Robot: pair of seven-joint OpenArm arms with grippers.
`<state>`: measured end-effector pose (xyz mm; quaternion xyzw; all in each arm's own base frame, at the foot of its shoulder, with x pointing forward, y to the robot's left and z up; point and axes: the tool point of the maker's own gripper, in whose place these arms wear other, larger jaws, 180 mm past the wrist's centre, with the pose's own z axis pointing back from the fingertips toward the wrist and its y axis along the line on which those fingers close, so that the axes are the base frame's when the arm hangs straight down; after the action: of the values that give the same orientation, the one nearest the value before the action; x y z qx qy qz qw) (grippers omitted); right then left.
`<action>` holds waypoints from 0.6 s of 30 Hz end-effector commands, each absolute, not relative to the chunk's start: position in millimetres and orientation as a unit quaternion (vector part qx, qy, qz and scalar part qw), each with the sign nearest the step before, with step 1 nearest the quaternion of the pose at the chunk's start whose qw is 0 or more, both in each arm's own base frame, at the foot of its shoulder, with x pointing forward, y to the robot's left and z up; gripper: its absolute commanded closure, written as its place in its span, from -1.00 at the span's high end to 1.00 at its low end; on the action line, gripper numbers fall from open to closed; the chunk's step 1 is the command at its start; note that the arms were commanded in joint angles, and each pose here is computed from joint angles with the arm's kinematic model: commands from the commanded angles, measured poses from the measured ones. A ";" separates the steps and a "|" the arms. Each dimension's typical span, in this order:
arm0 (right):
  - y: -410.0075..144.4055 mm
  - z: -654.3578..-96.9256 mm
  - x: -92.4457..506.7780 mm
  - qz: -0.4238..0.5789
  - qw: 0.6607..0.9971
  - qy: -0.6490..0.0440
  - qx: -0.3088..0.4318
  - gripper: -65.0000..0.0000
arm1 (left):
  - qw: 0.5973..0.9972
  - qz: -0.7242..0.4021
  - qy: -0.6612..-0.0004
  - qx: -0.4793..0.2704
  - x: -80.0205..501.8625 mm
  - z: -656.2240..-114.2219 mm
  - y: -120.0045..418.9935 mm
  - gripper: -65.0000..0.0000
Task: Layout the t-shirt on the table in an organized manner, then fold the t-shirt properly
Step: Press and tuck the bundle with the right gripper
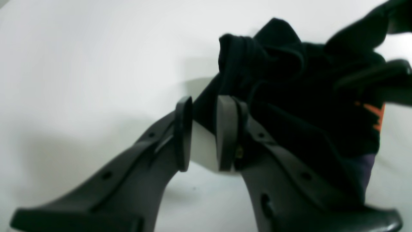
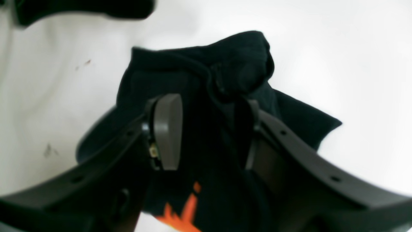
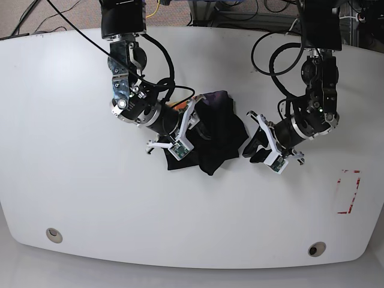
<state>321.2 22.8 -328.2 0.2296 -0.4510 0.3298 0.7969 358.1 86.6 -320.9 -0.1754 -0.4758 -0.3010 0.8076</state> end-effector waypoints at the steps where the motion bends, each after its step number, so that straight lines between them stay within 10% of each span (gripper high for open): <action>1: 38.3 -315.3 326.6 0.320 0.782 -0.470 0.253 -0.22 | 0.788 -0.286 -0.521 -0.162 371.6 -289.5 101.7 -0.63; 18: 58.7 -392.4 330.7 0.251 0.810 -0.414 0.331 -0.22 | 0.797 -0.214 -0.553 -0.115 382.8 -272.6 164.7 -0.63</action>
<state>323.3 62.1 -383.3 0.3214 -0.4105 0.2640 0.8115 375.1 155.0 -293.5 -0.1223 -0.5238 -0.2225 0.8131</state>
